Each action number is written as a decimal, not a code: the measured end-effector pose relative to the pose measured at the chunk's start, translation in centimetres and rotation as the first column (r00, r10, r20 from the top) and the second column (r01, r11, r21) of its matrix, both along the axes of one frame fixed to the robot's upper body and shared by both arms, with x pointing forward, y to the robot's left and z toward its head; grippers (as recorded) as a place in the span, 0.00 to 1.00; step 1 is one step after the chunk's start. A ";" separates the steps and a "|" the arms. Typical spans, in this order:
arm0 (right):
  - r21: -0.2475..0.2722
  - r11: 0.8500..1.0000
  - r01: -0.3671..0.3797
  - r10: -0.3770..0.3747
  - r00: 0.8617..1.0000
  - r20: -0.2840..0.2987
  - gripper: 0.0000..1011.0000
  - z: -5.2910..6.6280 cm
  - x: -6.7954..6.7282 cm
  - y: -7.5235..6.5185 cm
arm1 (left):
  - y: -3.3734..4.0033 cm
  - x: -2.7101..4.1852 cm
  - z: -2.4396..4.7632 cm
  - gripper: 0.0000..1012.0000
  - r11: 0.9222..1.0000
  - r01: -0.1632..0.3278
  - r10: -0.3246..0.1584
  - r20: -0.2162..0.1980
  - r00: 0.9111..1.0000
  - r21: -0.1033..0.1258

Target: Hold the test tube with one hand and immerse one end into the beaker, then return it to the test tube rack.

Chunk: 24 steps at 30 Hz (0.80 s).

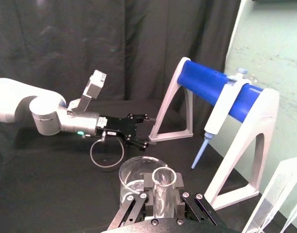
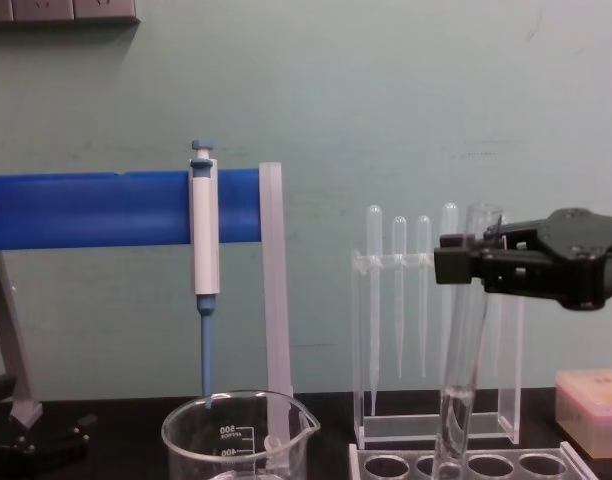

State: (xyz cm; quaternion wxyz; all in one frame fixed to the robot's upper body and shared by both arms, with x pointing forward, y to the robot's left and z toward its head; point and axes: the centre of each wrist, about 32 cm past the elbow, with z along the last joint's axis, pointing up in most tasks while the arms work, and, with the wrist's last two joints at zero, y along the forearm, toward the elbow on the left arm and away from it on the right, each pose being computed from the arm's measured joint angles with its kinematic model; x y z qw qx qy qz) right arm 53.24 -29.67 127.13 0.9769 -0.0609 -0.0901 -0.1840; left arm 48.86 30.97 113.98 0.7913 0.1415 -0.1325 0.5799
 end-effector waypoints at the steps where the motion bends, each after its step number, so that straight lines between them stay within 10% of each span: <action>1: -0.001 1.000 0.000 0.000 1.000 0.000 0.23 -0.1 0.0 0.0 | 0.00 0.00 0.00 0.99 1.000 0.000 0.000 0.000 1.000 0.000; 24: 0.002 1.000 0.004 -0.004 1.000 0.001 0.22 -2.6 0.2 -0.1 | 0.00 0.00 0.00 0.99 1.000 0.000 0.000 0.000 1.000 0.000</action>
